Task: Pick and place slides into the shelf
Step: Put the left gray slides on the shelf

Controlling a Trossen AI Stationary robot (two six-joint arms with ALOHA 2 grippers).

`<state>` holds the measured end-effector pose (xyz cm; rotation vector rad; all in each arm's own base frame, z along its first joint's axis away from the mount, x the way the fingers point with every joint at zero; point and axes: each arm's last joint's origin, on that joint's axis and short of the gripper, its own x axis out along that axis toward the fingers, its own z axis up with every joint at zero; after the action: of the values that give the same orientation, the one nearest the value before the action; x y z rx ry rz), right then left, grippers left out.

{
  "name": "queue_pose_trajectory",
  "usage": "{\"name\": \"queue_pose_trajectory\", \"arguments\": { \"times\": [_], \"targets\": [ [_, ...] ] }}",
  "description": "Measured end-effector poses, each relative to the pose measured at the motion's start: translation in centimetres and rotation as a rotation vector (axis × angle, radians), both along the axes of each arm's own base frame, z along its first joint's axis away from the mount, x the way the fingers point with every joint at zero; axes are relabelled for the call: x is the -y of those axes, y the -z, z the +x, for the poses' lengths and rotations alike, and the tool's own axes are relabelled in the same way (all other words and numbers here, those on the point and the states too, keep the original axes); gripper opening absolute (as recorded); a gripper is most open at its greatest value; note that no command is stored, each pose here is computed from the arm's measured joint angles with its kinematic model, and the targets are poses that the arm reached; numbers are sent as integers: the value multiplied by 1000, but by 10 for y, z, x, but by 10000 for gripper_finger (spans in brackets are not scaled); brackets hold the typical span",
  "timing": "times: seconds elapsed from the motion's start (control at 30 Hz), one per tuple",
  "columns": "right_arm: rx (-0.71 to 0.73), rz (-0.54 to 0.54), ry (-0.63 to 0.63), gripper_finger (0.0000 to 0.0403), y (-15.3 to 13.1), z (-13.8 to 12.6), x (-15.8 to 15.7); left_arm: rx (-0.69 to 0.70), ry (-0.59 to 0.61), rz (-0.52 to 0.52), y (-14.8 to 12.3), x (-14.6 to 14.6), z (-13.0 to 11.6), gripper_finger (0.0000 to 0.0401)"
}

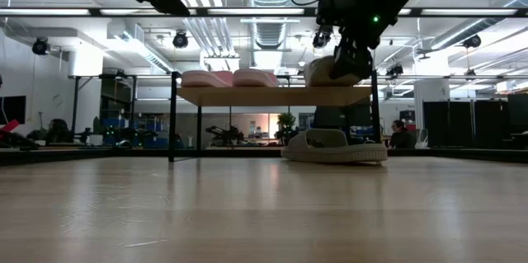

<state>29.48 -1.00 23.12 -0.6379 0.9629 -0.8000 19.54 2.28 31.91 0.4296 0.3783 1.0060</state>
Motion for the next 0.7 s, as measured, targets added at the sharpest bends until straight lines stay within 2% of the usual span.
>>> {"name": "queue_pose_trajectory", "arguments": {
  "times": [0.13,0.33,0.57,0.7],
  "targets": [
    [-30,32,2,224,3,-4,0,-3,0,0,1,0,0,212],
    [-27,137,-48,226,5,-3,-2,-3,0,0,1,0,1,212],
    [-14,156,-22,226,-16,0,-2,-3,0,0,1,0,1,212],
    [-5,210,-13,226,-29,0,-3,-2,0,0,1,0,1,212]
  ]
}}
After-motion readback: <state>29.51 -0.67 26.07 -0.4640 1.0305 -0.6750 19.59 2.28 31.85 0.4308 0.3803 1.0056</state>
